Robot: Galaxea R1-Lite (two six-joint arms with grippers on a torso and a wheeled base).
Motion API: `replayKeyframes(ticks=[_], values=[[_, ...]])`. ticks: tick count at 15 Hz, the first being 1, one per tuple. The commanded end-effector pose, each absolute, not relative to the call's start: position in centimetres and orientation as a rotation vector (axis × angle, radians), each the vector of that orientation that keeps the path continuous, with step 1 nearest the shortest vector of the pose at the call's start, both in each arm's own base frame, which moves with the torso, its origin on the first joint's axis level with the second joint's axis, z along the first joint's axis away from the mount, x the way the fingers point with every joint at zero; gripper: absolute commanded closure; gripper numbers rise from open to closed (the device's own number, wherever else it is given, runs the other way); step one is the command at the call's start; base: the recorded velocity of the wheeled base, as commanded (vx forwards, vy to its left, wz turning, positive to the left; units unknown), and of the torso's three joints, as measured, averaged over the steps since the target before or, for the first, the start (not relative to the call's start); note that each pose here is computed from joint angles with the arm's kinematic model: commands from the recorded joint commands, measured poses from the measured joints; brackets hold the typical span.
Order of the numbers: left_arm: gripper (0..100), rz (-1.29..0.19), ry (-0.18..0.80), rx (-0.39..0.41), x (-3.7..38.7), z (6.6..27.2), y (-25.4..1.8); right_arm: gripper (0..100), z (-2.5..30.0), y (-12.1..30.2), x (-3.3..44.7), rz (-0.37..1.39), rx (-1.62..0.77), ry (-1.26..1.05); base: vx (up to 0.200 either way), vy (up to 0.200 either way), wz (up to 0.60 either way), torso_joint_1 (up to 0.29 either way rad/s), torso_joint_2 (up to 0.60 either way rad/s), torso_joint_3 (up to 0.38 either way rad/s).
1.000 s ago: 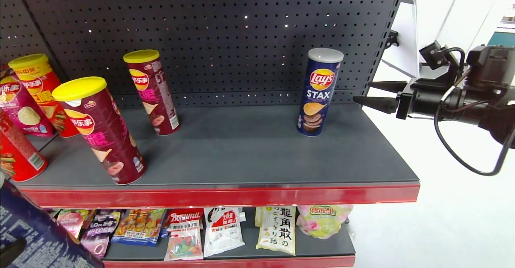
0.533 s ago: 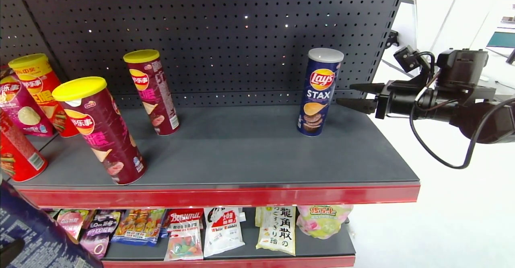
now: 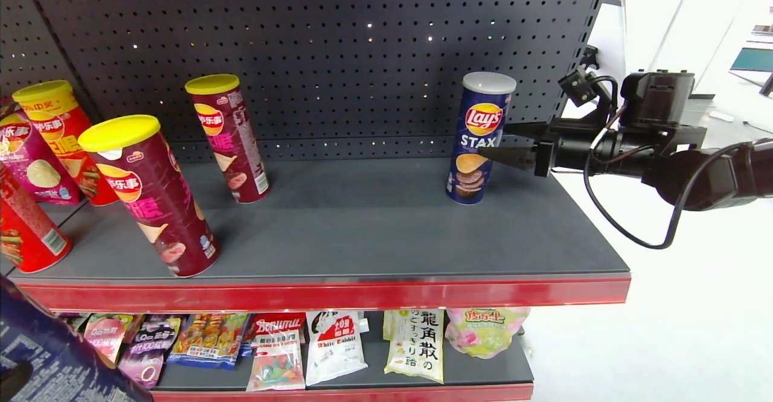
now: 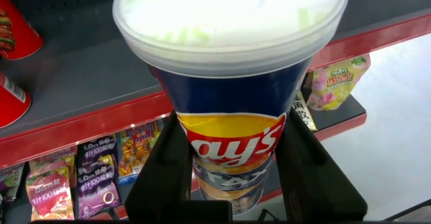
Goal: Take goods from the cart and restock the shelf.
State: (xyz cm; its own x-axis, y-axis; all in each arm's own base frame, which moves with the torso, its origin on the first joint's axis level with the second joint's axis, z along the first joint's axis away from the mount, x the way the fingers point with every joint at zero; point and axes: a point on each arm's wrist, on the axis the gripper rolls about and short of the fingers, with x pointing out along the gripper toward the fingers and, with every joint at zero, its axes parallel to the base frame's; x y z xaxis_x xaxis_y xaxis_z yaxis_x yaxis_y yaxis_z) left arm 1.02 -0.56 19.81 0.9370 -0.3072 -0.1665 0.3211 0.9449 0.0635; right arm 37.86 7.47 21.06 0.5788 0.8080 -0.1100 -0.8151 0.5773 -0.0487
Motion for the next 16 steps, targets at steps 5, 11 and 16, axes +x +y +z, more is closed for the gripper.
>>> replayKeyframes(ticks=[5,11,16], values=[[100,-0.322,0.163,0.091,0.8,19.6,-0.5,0,20.8,9.4,38.7,0.982,-0.087,0.079,0.0,0.0,0.0,0.0,0.0,0.0],[100,-0.322,0.157,0.091,0.7,19.6,-0.5,0,20.8,10.9,38.9,0.985,-0.068,0.082,0.0,0.0,0.0,0.0,0.0,0.0],[100,-0.322,0.158,0.091,0.3,19.5,-0.5,100,20.6,11.1,38.7,0.998,-0.069,0.086,0.0,0.0,0.0,0.0,0.0,0.0]])
